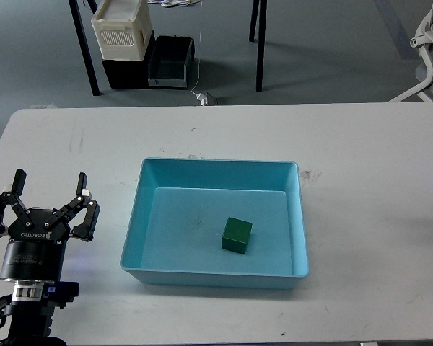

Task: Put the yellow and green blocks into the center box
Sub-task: 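Withdraw the right gripper away from the box, then move the left gripper over to the yellow cube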

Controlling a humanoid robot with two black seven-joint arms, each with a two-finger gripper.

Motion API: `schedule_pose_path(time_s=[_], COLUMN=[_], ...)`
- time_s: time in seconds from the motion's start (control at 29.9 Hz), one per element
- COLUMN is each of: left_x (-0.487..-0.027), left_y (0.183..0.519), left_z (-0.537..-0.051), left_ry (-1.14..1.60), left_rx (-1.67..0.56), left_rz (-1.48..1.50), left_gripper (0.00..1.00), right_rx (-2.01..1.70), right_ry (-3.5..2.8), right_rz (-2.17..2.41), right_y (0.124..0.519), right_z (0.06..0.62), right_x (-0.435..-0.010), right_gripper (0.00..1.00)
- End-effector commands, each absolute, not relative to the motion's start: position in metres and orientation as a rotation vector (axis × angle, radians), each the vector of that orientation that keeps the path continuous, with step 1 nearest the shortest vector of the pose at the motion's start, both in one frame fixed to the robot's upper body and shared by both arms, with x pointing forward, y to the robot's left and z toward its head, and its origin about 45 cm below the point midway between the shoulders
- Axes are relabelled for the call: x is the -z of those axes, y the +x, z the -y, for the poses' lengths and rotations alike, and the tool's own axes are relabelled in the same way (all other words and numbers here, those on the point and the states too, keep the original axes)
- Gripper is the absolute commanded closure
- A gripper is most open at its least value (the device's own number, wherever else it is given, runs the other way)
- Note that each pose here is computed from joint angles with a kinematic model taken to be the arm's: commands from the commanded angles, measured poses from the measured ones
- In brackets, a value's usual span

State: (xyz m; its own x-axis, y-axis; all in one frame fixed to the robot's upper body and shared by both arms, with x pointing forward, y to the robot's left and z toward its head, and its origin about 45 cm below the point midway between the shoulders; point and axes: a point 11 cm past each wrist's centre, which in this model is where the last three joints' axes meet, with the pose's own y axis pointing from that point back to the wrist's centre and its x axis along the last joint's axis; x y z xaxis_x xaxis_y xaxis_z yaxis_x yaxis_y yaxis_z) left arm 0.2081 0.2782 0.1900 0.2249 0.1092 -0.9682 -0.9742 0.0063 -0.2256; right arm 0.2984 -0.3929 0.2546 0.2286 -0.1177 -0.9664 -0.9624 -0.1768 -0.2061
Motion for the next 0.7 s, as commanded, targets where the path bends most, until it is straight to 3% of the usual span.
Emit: schedule_pose_path(time_s=[0.0, 0.2, 0.47, 0.67], left_x=[-0.192, -0.197, -0.219, -0.234], left_y=[0.208, 0.209, 0.215, 0.234], left_z=[-0.279, -0.297, -0.385, -0.391], left_ry=[-1.237, -1.259, -1.39, -1.489], left_rx=[-1.094, -1.134, -1.284, -1.225], left_rz=[-0.953, -0.898, -0.661, -0.629], left_gripper=[0.0, 0.0, 0.0, 0.0], right_rx=[-1.153, -1.207, -1.216, -1.22], right_ry=[-1.423, -1.347, -1.415, -1.433], right_rz=[-1.104, -1.129, -1.151, -1.157], right_y=[0.263, 0.243, 0.248, 0.25], right_z=[0.391, 0.385, 0.386, 0.382], right_x=[-0.221, -0.196, -0.202, -0.202], right_gripper=[0.0, 0.0, 0.0, 0.0])
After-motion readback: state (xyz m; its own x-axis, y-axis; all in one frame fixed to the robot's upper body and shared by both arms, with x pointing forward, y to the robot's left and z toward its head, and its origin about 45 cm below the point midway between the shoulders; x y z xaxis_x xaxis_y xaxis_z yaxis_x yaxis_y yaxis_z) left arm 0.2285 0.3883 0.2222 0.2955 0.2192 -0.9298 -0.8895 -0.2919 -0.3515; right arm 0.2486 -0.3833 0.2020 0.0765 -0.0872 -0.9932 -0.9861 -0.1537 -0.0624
